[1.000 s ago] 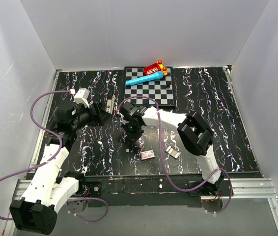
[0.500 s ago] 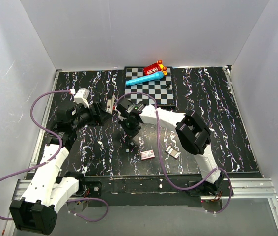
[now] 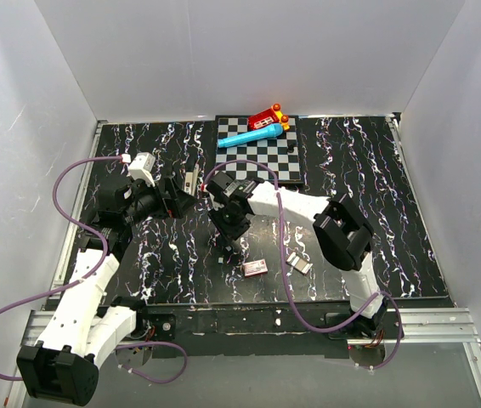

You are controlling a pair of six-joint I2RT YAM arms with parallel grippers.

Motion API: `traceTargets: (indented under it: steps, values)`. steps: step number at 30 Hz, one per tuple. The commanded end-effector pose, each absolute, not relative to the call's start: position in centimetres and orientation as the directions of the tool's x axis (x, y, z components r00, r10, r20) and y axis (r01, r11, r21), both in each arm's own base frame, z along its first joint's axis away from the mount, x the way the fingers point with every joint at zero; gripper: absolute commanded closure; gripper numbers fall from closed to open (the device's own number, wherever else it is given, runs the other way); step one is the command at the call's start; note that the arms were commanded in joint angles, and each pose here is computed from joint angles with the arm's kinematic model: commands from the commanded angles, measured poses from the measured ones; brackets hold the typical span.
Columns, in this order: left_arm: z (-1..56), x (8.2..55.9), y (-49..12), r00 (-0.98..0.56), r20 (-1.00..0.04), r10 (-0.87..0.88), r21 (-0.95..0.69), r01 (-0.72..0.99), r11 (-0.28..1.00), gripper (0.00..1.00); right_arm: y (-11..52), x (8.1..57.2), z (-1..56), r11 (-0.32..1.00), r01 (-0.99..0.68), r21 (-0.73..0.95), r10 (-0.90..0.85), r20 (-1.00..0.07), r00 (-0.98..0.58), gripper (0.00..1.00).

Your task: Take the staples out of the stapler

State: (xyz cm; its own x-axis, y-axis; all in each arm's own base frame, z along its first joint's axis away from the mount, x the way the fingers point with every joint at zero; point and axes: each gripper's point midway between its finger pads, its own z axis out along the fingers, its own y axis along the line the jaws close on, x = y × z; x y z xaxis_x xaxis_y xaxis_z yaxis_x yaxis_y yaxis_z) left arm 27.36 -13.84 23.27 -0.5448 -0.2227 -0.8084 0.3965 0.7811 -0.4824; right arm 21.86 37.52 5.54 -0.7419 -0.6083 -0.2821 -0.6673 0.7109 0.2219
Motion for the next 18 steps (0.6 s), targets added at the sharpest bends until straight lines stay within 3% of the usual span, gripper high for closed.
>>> traceTargets:
  steps: [1,9,18]
  values:
    - [24.1,27.1,-14.1,-0.526,-0.823,-0.215,-0.473,0.426,0.771,0.02,37.9,21.3,6.6,0.7,-0.672,0.244,-0.603,-0.303,-0.738,0.55]
    - [24.0,27.2,-14.0,-0.527,-0.822,-0.217,-0.473,0.42,0.774,0.02,38.5,21.5,5.9,0.698,-0.677,0.234,-0.61,-0.301,-0.733,0.49]
    - [23.9,27.3,-13.9,-0.527,-0.821,-0.22,-0.472,0.41,0.781,0.02,38.6,21.5,4.3,0.711,-0.671,0.21,-0.616,-0.276,-0.738,0.49]
